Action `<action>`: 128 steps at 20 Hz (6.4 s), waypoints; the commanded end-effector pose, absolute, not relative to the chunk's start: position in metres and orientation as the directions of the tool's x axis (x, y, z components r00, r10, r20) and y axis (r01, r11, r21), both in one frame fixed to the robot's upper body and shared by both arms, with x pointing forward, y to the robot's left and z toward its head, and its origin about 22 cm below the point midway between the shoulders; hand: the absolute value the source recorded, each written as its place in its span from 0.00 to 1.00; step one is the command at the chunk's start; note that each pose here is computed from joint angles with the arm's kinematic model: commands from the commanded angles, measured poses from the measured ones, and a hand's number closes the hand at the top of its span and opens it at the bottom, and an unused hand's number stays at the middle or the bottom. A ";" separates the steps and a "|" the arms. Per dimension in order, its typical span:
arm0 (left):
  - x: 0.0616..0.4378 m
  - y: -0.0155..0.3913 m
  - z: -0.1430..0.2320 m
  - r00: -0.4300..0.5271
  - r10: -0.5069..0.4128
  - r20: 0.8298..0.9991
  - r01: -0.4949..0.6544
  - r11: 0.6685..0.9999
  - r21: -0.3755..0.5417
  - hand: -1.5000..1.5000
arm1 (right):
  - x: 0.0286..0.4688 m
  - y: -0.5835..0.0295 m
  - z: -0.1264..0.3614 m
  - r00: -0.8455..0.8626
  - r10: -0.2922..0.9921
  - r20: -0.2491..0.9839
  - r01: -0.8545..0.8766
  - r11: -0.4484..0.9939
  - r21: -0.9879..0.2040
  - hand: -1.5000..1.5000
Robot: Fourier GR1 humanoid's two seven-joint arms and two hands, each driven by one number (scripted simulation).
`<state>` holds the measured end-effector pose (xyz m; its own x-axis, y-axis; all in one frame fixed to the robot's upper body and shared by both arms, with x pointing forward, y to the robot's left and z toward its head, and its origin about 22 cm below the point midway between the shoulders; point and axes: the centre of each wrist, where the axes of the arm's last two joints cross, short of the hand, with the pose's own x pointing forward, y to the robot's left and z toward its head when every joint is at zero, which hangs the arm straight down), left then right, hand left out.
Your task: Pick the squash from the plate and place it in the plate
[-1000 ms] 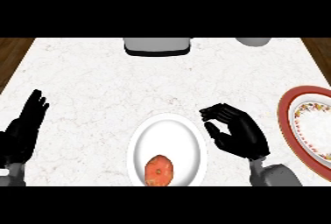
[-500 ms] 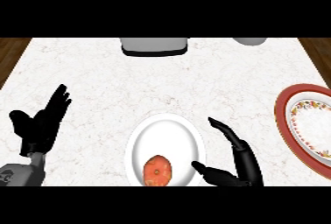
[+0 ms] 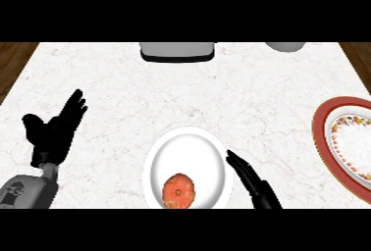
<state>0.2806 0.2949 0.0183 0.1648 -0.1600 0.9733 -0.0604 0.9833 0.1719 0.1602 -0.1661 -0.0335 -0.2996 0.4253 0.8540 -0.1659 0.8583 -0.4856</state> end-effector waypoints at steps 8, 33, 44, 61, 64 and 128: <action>0.282 0.299 0.020 0.168 -0.161 0.972 -0.060 0.983 0.174 0.50 | 0.154 -0.128 0.019 -0.190 0.625 0.757 -0.324 0.688 -0.649 0.00; 0.285 0.268 0.020 0.153 -0.171 0.973 -0.067 0.981 0.183 0.50 | 0.213 -0.064 0.002 -0.109 0.847 0.520 -0.453 0.423 -0.784 0.00; 0.275 0.299 0.032 0.144 -0.173 0.974 -0.040 0.983 0.180 0.50 | 0.214 -0.049 -0.016 -0.134 0.890 0.437 -0.524 0.310 -0.793 0.00; 0.288 0.297 0.021 0.175 -0.166 0.971 -0.056 0.982 0.178 0.50 | 0.202 -0.027 -0.012 -0.276 0.853 0.443 -0.324 0.351 -0.878 1.00; 0.276 0.282 0.028 0.168 -0.143 0.975 -0.052 0.987 0.154 0.50 | 0.156 -0.102 -0.011 -0.428 0.805 0.412 -0.387 0.248 -0.888 1.00; 0.280 0.288 0.025 0.150 -0.173 0.973 -0.040 0.983 0.181 0.50 | 0.212 -0.560 0.085 -0.255 0.260 0.932 -0.125 0.946 -0.298 0.00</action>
<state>0.2799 0.2856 0.0193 0.1610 -0.1607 0.9738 -0.0485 0.9842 0.1704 0.2267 -0.5480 0.0846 -0.2983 0.4399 0.8471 0.0301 0.8914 -0.4523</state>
